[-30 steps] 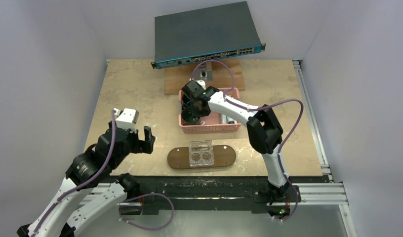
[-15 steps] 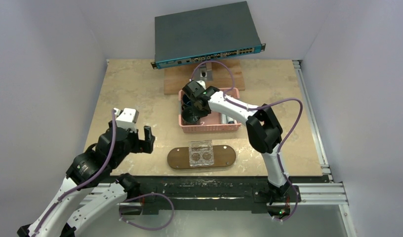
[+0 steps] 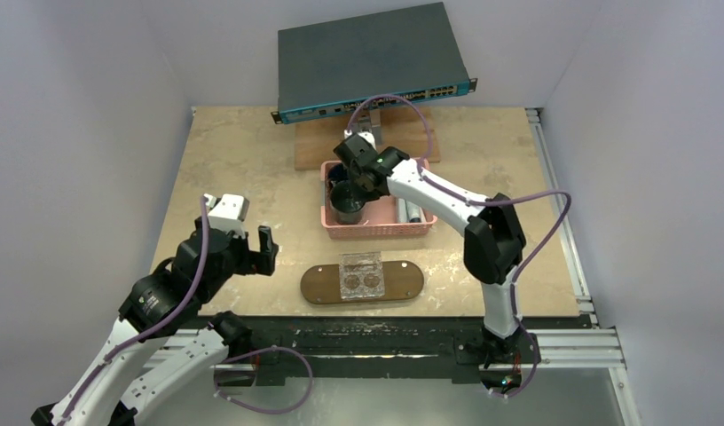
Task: Prepare toiletry sets of a toothbrush and toothpaste on the tray
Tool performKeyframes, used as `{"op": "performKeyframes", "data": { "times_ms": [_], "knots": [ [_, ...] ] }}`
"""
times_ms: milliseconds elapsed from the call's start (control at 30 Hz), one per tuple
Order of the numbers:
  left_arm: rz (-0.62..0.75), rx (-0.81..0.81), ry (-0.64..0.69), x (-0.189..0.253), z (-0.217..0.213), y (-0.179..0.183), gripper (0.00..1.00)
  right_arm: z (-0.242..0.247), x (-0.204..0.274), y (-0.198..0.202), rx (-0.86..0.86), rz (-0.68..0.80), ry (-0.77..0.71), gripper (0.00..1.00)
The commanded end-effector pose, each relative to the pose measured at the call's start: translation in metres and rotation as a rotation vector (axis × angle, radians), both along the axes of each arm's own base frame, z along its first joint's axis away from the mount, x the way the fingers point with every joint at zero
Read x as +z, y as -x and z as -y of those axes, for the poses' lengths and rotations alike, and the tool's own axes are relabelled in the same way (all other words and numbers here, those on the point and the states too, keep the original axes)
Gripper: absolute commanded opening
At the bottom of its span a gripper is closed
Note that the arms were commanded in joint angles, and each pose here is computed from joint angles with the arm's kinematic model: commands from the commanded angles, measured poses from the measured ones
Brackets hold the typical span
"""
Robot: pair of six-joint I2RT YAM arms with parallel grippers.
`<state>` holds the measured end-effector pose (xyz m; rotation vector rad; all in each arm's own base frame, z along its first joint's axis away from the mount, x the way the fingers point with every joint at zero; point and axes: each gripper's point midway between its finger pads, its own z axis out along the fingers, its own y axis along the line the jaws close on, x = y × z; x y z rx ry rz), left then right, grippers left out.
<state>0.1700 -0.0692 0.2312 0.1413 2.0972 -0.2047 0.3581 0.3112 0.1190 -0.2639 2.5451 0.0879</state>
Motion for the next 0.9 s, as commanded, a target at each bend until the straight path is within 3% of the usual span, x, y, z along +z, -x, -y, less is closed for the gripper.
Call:
{"op": "performKeyframes", "data": {
  "times_ms": [0, 467, 867],
  "knots": [
    [0.010, -0.010, -0.005, 0.000, 0.002, -0.003, 1.00, 0.004, 0.067, -0.009, -0.006, 0.138, -0.074, 0.00],
    [0.062, 0.052, 0.016, 0.010, -0.012, -0.001, 1.00, -0.008, 0.130, 0.023, 0.096, 0.232, -0.173, 0.00],
    [0.079, 0.084, 0.015, 0.013, -0.020, 0.001, 1.00, -0.068, 0.127, 0.078, 0.304, 0.203, -0.219, 0.00]
  ]
}}
